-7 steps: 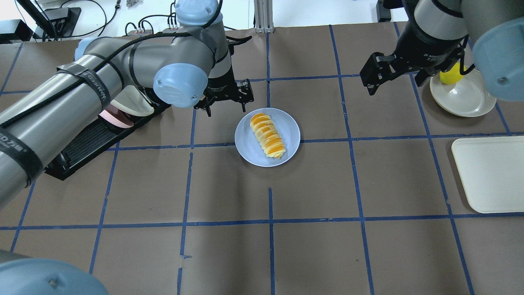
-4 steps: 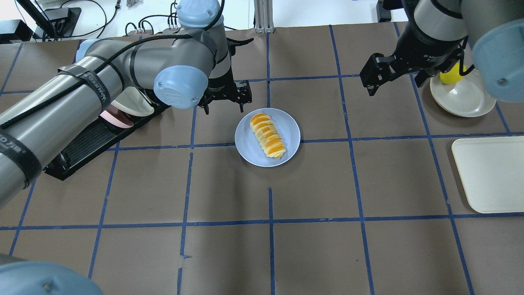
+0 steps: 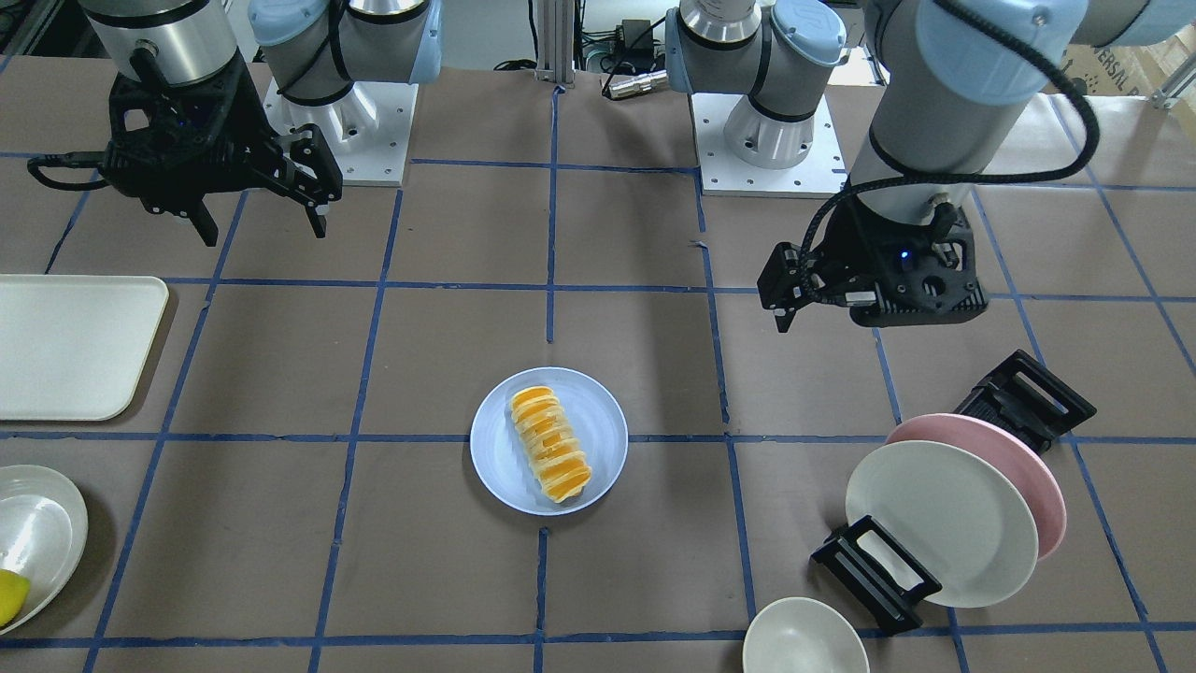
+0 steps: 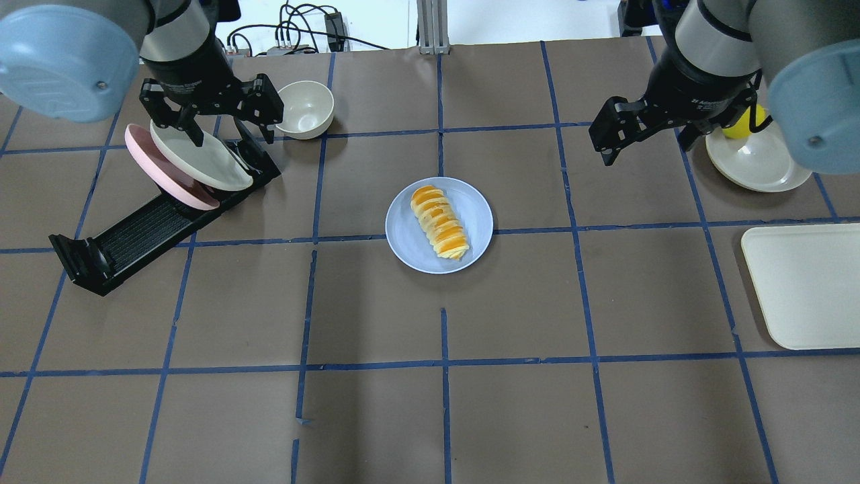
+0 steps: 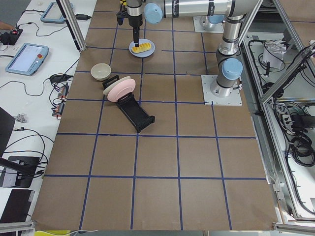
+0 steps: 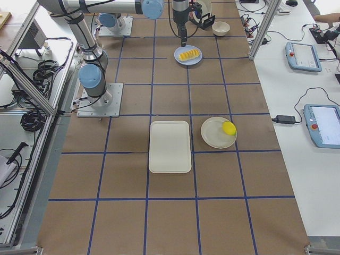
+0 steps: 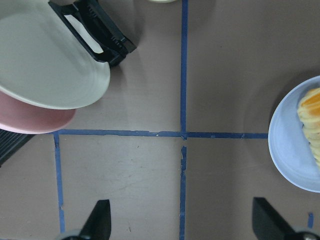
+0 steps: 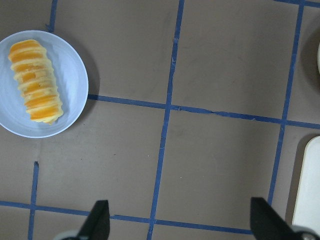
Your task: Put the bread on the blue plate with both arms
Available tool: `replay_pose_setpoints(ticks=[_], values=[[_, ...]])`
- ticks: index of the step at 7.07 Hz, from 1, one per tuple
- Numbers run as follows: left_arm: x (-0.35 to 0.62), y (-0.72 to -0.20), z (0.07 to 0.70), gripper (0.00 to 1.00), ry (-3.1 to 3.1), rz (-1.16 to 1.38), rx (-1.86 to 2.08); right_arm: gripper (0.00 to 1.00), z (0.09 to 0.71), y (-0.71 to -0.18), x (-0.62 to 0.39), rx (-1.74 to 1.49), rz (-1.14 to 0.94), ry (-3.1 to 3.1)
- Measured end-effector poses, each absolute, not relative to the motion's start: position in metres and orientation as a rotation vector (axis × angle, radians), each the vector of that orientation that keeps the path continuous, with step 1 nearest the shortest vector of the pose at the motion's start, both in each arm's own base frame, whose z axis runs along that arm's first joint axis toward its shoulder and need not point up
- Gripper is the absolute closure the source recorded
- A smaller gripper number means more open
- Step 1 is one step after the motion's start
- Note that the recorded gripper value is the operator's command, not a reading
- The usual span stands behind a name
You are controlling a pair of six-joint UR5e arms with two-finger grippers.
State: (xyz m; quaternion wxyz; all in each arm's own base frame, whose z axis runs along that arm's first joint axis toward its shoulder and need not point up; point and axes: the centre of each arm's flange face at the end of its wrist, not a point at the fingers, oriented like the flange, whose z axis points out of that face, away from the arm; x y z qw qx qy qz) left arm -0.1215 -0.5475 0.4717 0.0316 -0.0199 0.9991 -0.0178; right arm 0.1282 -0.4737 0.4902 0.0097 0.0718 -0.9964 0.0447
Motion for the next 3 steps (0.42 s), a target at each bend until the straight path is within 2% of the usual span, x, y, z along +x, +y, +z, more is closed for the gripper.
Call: replay_pose_setpoints(ticks=[3], values=[[-0.1092, -0.5332, 0.4815, 0.00, 3.079, 0.002, -0.091, 0.00, 0.4857, -0.4682, 0.1276, 0.225, 0.128, -3.108]])
